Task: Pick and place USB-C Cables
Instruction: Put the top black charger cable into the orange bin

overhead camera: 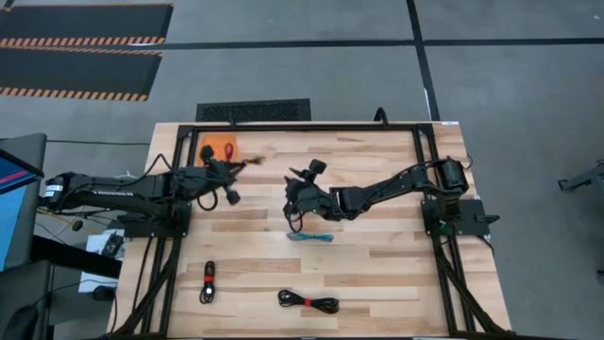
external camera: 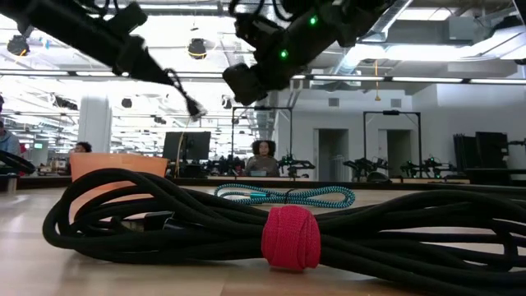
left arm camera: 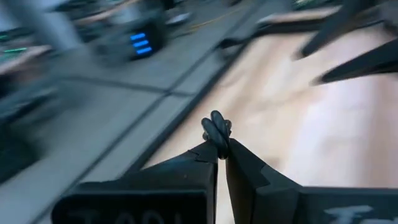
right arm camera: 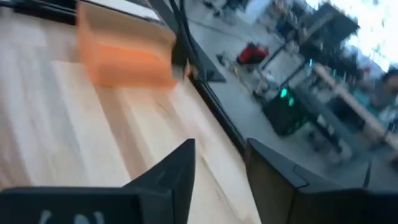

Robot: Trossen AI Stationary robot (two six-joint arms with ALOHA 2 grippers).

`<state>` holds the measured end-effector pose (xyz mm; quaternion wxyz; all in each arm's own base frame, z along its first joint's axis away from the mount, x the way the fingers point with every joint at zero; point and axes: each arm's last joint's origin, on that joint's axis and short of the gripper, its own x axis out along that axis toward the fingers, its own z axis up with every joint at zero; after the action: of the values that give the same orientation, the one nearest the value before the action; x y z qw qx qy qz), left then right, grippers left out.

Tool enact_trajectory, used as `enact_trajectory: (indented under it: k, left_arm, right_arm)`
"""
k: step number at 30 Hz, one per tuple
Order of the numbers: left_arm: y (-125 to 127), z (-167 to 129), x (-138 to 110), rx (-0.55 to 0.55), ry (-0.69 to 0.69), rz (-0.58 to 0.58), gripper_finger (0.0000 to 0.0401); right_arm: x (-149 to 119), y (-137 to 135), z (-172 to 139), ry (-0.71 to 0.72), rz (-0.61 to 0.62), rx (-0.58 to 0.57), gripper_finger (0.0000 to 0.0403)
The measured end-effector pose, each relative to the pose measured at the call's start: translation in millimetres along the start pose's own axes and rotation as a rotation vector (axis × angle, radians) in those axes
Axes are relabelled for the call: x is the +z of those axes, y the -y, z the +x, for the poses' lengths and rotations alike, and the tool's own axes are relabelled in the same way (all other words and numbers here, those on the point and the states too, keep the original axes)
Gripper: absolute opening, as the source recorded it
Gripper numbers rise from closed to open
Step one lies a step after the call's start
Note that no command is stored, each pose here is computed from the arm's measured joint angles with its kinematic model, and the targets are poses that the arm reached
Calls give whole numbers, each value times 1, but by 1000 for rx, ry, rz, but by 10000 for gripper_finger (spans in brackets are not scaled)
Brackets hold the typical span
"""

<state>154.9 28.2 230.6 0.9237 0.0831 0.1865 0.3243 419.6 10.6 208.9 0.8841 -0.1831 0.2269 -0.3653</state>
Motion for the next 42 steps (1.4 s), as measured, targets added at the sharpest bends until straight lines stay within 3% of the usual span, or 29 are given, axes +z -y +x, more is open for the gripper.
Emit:
enact_trajectory:
  k: [9,15,20,42]
  left_arm:
    - [-10,-2,-11,372,-82,-84,0]
    - [-16,-2,-19,496,-113,-123,0]
    - [-25,8,-42,572,-149,-175,0]
    - [-69,33,-81,470,-408,-337,0]
  right_arm:
    - [-15,6,8,-109,126,-17,179]
    - [-18,6,8,-131,109,-16,175]
    - [-19,6,7,-138,102,-15,175]
    - [-19,8,10,-141,124,-1,175]
